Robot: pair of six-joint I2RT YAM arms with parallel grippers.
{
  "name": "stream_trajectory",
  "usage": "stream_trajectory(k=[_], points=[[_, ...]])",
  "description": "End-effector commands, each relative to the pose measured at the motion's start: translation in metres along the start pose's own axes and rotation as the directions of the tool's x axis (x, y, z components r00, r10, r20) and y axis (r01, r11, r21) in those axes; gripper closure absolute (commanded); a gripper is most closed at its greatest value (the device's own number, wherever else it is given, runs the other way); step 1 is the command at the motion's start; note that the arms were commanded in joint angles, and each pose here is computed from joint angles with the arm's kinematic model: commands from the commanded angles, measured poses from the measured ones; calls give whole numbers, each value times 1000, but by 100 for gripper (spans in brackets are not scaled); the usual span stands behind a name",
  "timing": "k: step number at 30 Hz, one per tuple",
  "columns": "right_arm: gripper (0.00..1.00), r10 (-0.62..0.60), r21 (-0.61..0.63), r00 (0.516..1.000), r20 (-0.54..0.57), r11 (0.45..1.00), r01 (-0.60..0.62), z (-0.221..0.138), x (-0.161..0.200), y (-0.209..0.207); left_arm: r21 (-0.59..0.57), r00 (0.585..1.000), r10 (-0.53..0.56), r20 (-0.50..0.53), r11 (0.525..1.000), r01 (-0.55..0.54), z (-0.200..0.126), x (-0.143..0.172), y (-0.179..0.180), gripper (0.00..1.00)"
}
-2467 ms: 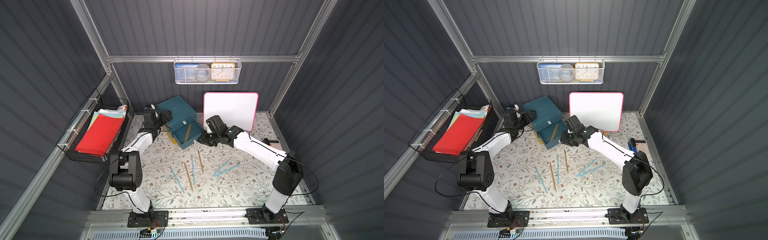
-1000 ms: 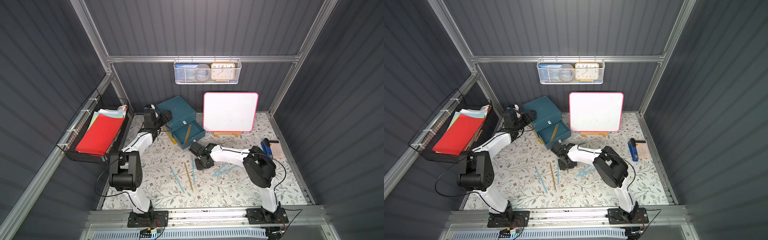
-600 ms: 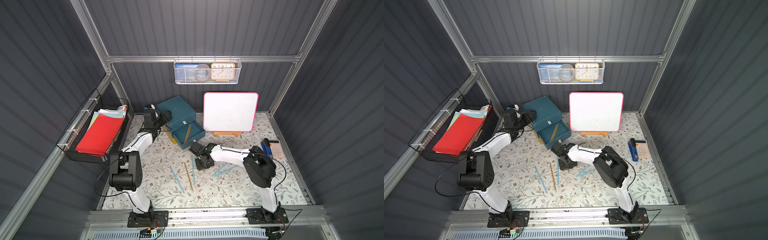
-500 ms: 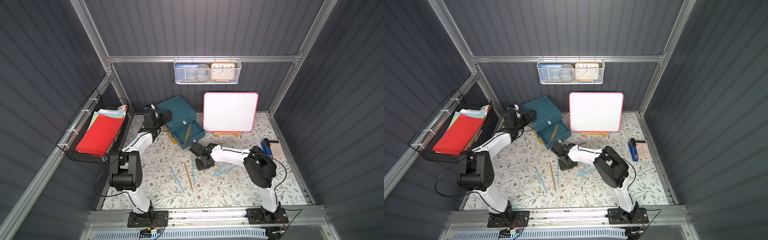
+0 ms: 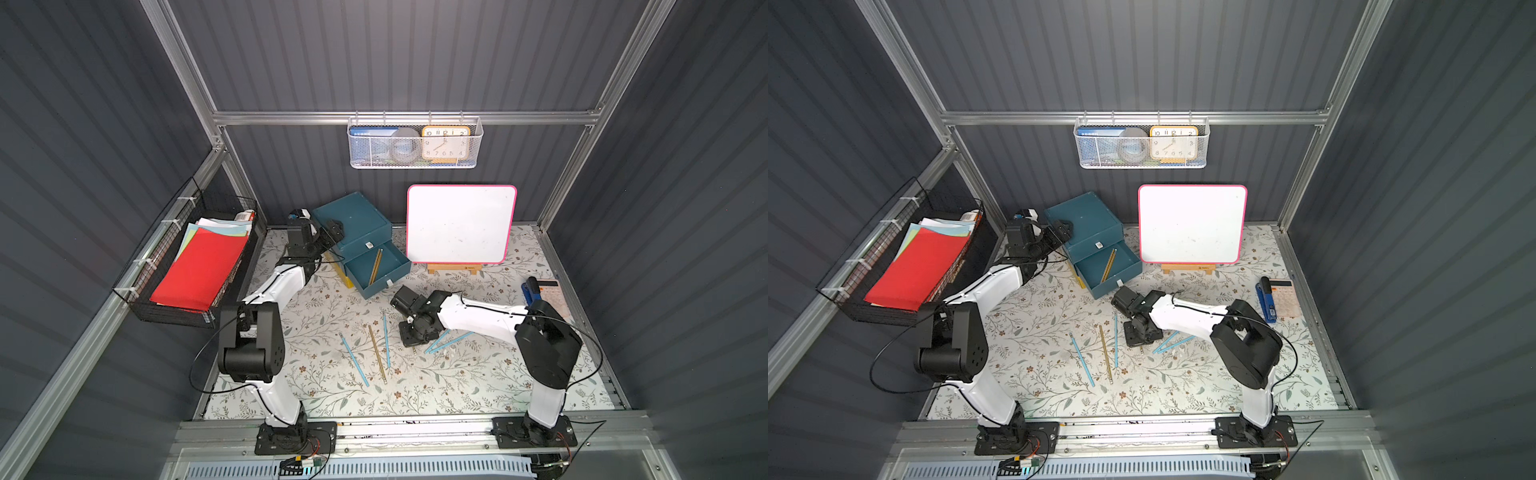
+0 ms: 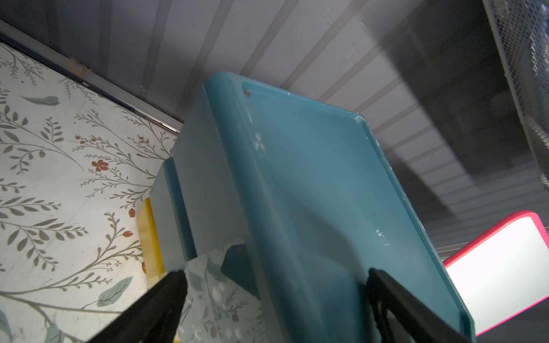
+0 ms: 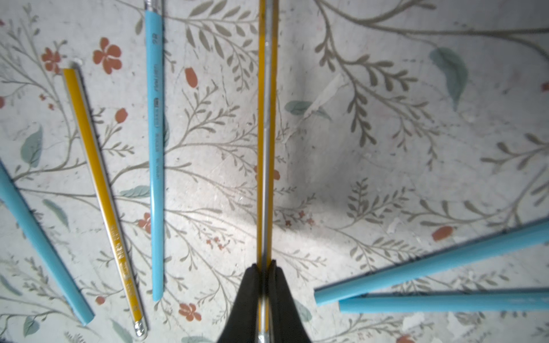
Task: Please place the pencils in the drawer according to their color
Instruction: Pick up the pencil from the center of the board.
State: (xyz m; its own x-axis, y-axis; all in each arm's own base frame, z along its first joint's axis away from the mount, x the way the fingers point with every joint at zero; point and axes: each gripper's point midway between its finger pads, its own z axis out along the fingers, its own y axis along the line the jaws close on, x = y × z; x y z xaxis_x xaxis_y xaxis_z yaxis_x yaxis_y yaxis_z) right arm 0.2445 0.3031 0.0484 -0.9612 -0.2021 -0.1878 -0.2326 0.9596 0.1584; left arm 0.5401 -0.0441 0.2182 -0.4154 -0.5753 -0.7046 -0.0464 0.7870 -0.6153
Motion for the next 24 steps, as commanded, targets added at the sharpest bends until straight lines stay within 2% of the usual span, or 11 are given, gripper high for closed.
stream_trajectory(k=[1, 14, 24], points=[[100, 18, -46, 1000, -15, 999, -19, -16, 9, 5, 29, 1000, 13, 17, 1000, -13, -5, -7, -12, 0], [100, 50, -237, 996, 76, 971, -31, -92, -9, 38, 31, 1000, 15, 18, 999, -15, -5, -7, -13, 0], [100, 125, -385, 986, 108, 920, -74, -124, -45, 67, 30, 1000, 15, 16, 999, -16, -5, -7, -13, 0]])
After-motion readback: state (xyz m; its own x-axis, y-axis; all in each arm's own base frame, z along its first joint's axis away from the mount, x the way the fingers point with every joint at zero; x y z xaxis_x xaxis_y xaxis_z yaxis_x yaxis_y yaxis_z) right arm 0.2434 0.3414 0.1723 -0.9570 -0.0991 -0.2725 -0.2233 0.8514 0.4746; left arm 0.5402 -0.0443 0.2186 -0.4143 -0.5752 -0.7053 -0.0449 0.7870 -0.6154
